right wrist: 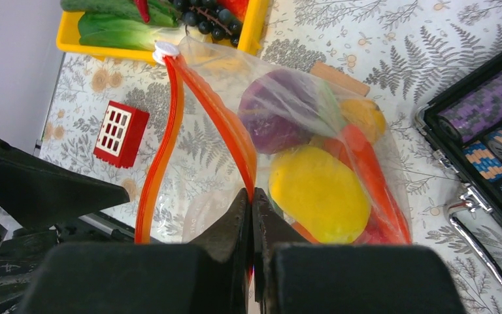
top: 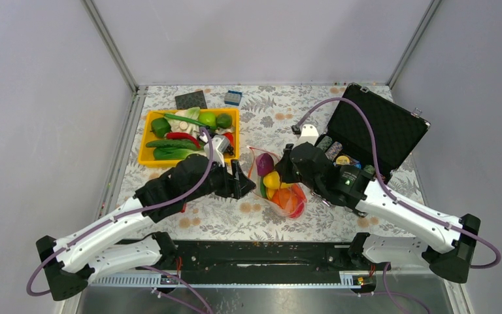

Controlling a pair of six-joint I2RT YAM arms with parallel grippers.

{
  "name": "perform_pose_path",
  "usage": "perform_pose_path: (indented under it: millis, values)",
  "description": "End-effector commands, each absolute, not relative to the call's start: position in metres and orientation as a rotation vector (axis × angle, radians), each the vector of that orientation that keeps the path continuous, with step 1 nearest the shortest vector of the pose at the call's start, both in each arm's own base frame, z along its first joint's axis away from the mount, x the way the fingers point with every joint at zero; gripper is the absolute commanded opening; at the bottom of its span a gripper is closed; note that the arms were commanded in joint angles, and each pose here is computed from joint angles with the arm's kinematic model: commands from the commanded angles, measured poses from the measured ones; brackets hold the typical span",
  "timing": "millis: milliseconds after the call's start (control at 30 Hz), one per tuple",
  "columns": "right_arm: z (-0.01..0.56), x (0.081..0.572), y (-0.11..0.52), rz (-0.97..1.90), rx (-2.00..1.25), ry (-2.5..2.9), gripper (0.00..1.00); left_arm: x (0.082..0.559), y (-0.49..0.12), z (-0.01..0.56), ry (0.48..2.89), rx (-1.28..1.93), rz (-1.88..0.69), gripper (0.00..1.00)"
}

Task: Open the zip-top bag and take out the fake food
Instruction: Open the zipper of the food storage bag at the center of the board, then pick up the fake fruit from the zipper food storage bag.

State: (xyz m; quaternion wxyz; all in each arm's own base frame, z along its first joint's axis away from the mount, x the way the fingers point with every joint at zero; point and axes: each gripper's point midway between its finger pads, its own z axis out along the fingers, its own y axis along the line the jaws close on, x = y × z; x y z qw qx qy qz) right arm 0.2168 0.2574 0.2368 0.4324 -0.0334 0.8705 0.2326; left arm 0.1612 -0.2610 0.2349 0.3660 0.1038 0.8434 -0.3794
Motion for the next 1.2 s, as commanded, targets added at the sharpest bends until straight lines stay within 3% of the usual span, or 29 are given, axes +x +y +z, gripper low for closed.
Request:
perform_pose_path:
  millis: [0, 100, 233, 367, 567, 900, 1167]
  values:
    - [0.253, 0.217, 0.276, 0.676, -0.088, 2.136, 0.0, 0.16, -0.268, 0.25, 2.114, 0.257, -1.044, 0.67]
    - [0.253, 0.217, 0.278, 0.686, -0.092, 2.14, 0.0, 0.161, -0.27, 0.236, 2.154, 0.245, -1.028, 0.61]
    - [0.253, 0.216, 0.278, 0.69, -0.096, 2.137, 0.0, 0.166, -0.269, 0.222, 2.181, 0.205, -0.995, 0.38]
    - [0.254, 0.214, 0.278, 0.693, -0.115, 2.133, 0.0, 0.169, -0.274, 0.22, 2.18, 0.182, -1.007, 0.28]
    - [0.27, 0.215, 0.26, 0.661, -0.101, 2.07, 0.0, 0.173, -0.28, 0.223, 2.182, 0.185, -1.009, 0.0]
    - [0.306, 0.212, 0.22, 0.584, -0.081, 1.977, 0.0, 0.184, -0.297, 0.235, 2.161, 0.255, -1.0, 0.0]
    - [0.285, 0.208, 0.232, 0.59, -0.123, 2.051, 0.0, 0.187, -0.291, 0.226, 2.181, 0.247, -0.946, 0.0]
